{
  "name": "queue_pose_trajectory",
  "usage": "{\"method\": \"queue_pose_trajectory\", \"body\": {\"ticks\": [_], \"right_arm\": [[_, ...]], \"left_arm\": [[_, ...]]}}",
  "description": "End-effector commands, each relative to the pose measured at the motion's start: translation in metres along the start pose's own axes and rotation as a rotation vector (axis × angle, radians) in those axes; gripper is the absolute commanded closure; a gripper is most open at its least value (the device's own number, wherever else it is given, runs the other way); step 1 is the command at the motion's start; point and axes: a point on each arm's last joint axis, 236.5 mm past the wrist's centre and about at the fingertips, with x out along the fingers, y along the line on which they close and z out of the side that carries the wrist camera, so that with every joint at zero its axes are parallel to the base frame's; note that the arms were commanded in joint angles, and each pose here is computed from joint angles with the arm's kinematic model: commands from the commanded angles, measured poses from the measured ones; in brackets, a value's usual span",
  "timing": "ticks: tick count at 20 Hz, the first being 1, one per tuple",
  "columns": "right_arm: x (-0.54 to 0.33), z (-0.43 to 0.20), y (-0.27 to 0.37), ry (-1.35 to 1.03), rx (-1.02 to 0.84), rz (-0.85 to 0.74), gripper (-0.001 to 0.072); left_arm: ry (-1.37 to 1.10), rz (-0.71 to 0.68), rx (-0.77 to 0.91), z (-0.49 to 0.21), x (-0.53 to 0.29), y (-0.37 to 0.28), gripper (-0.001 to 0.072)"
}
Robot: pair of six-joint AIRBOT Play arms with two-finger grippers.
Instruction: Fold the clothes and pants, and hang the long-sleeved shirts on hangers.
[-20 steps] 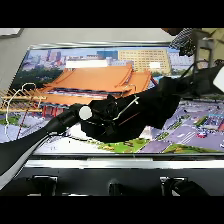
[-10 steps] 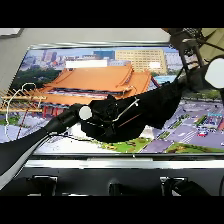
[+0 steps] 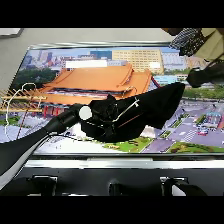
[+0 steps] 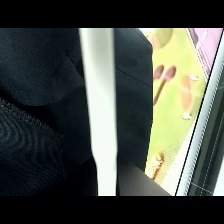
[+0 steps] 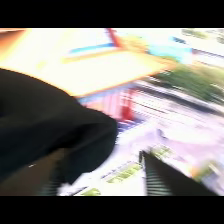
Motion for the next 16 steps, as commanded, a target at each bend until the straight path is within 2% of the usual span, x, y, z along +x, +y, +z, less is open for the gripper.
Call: {"method": "queue_pose_trajectory", "body": {"ticks": [1,2,5,10,16], "right_arm": [[-0.024,0.02,0.052,-0.209,-0.421,0.321,0.0242],[-0.025,0.022,0.068,-0.245,-0.538,0.369,0.0208],[-0.009,0.01,0.096,-0.172,-0.648,0.428,0.0157],[0.031,-0.008,0.13,-0.026,-0.898,0.418,0.0151],[0.06,-0.02,0.155,0.045,-1.02,0.465,0.0151]], "left_arm": [[0.002,0.002,0.004,0.0,-0.001,0.0,0.0677],[0.003,0.002,0.004,0.0,-0.001,0.0,0.0677],[0.002,0.002,0.003,0.0,-0.001,0.001,0.0677],[0.002,0.003,0.001,-0.001,-0.001,0.002,0.0677],[0.007,0.008,0.005,-0.002,-0.001,0.003,0.0676]]}}
